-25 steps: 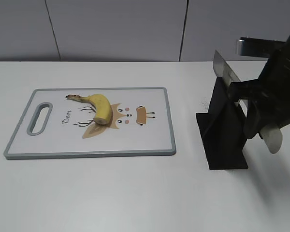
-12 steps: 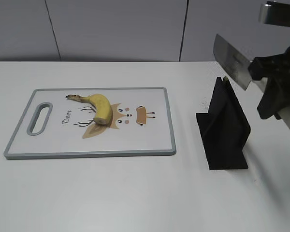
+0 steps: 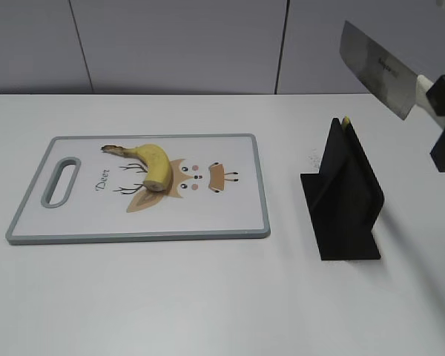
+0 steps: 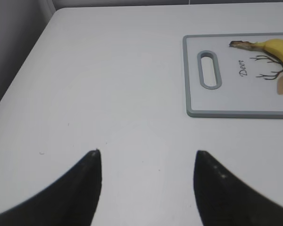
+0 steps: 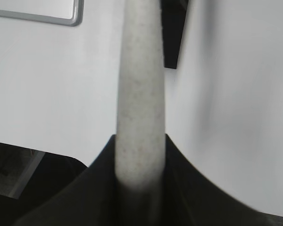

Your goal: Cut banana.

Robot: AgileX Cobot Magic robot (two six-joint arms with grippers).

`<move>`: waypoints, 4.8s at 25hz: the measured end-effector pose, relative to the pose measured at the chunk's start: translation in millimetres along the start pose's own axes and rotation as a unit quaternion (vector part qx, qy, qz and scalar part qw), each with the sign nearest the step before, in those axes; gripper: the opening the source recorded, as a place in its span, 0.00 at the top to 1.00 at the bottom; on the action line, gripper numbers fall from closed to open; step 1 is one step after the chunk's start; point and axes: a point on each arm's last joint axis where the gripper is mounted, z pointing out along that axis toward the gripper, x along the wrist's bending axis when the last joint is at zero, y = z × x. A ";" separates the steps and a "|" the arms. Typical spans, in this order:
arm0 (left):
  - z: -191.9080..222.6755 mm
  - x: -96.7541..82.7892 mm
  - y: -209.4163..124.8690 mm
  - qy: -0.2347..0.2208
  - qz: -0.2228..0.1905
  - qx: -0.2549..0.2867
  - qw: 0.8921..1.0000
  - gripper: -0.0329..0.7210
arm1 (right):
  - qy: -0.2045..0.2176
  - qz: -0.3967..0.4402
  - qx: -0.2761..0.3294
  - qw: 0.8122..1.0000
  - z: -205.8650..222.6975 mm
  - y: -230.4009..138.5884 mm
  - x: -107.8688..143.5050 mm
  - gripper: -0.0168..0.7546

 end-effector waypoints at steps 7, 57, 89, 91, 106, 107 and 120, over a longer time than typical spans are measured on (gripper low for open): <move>2.0 0.2 1.2 -0.001 0.006 0.008 1.000 0.17 | 0.001 -0.019 -0.012 1.000 -6.3 -1.4 0.2 0.76; 154.5 -57.9 223.2 -0.265 0.430 0.026 0.863 0.17 | 0.084 -0.587 -0.049 0.804 36.5 116.3 41.6 0.76; 246.0 -110.1 212.9 -0.322 0.504 0.078 0.798 0.54 | 0.134 -0.635 -0.042 0.760 102.7 150.8 83.5 0.76; 252.1 -111.9 209.5 -0.325 0.504 0.086 0.796 0.69 | 0.134 -0.635 -0.042 0.760 102.7 150.8 83.5 0.76; 285.9 -121.1 185.5 -0.346 0.517 0.133 0.772 0.91 | 0.139 -0.612 -0.008 0.779 136.2 153.3 79.7 0.75; 287.9 -121.7 184.3 -0.347 0.516 0.135 0.771 0.91 | 0.139 -0.612 -0.007 0.779 137.0 153.3 79.7 0.75; 322.6 -128.1 160.2 -0.350 0.520 0.168 0.761 0.91 | 0.144 -0.600 0.016 0.787 174.3 155.0 76.1 0.75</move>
